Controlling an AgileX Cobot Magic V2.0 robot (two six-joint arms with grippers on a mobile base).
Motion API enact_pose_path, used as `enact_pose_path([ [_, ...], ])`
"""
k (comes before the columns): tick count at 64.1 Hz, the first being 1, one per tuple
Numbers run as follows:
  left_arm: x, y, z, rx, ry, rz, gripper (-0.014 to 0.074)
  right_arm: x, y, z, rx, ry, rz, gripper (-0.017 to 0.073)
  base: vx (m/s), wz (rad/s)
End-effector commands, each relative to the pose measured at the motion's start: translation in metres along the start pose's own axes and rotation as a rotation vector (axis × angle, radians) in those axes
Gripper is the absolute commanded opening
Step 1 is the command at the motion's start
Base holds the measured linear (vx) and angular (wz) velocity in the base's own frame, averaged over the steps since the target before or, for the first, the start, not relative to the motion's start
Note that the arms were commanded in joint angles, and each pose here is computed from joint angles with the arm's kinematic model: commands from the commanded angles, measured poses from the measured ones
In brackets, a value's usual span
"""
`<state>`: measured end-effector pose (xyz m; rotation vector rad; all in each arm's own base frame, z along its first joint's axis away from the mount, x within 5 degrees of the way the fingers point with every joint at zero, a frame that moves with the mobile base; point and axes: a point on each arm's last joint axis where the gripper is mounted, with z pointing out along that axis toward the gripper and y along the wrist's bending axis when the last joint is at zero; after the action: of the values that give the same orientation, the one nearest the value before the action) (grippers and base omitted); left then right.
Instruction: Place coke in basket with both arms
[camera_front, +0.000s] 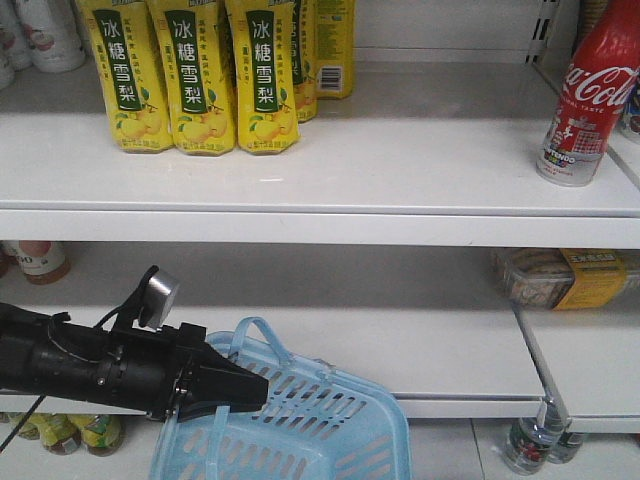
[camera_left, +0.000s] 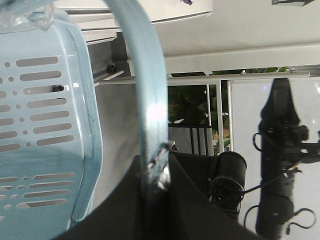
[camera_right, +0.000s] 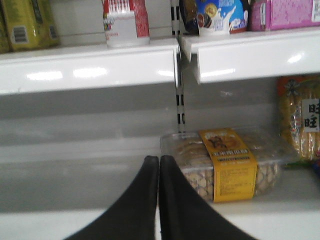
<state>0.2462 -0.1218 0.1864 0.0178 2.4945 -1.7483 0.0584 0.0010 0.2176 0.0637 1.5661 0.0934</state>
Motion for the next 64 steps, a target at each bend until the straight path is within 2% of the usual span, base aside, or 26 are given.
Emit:
enact_pose_path([
  [1, -0.002, -0.024, -0.005, 0.111, -0.034, 0.054, -0.0006, -0.045, 0.005, 0.004, -0.014, -0.111, 0.003, -0.0010, 0.00, 0.00],
  [19, -0.002, -0.024, -0.005, 0.111, -0.034, 0.054, -0.0006, -0.118, 0.012, 0.039, -0.007, -0.071, -0.003, -0.0010, 0.00, 0.00],
  [26, -0.002, -0.024, -0.005, 0.111, -0.034, 0.054, -0.0006, -0.127, 0.013, 0.054, -0.008, -0.055, 0.028, -0.0010, 0.00, 0.00],
  [40, -0.002, -0.024, -0.005, 0.111, -0.034, 0.054, -0.0006, -0.123, 0.013, 0.070, -0.006, -0.034, 0.023, -0.0008, 0.00, 0.00],
  [53, -0.002, -0.024, -0.005, 0.111, -0.034, 0.054, -0.0006, -0.122, 0.013, 0.071, -0.004, -0.026, -0.036, 0.0017, 0.00, 0.00],
  [62, -0.002, -0.024, -0.005, 0.111, -0.034, 0.054, -0.0006, -0.122, 0.013, 0.071, -0.003, -0.026, -0.114, 0.0099, 0.00, 0.00],
  [64, -0.002, -0.024, -0.005, 0.111, -0.034, 0.054, -0.0006, -0.122, 0.013, 0.071, -0.003, -0.026, -0.112, 0.0122, 0.00, 0.00],
])
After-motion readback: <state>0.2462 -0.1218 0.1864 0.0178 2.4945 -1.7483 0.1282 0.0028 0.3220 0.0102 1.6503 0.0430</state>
